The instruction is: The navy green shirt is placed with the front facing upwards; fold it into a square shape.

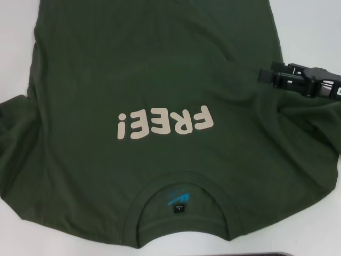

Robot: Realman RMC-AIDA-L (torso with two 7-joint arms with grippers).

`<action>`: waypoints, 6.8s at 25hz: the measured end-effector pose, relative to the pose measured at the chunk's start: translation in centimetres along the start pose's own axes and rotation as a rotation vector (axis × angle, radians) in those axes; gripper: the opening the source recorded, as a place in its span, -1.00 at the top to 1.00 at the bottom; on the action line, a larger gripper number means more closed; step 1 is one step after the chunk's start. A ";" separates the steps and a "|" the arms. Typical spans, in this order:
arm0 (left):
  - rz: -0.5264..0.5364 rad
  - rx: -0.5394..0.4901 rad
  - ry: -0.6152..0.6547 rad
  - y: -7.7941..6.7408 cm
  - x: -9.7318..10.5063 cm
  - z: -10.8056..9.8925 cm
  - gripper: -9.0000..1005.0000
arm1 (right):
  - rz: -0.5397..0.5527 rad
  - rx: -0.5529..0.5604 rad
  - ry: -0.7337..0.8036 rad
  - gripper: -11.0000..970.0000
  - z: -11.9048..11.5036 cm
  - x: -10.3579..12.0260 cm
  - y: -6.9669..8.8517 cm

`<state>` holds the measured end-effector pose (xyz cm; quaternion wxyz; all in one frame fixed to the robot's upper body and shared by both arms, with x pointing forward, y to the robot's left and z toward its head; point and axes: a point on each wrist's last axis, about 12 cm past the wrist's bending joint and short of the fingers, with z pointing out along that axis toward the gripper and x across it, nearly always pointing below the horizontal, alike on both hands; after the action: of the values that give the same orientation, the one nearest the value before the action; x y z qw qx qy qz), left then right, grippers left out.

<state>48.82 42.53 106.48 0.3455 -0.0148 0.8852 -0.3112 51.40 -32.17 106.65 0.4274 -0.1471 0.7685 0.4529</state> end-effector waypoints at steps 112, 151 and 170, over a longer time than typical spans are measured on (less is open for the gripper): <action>-0.044 0.084 0.008 -3.8 0.7 5.5 -0.29 | -0.001 -0.004 -0.022 -0.88 0.0 -0.4 0.0; -0.025 0.139 0.075 -5.0 1.5 6.8 -0.28 | 0.002 -0.001 -0.022 -0.88 -0.2 -0.2 0.0; 0.009 0.221 0.148 -6.5 1.9 7.6 -0.28 | 0.004 0.000 -0.022 -0.88 -0.2 -0.2 0.0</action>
<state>50.88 32.73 104.72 0.2800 0.0504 0.8687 -0.4054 51.41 -32.35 106.83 0.4352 -0.1408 0.7638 0.4555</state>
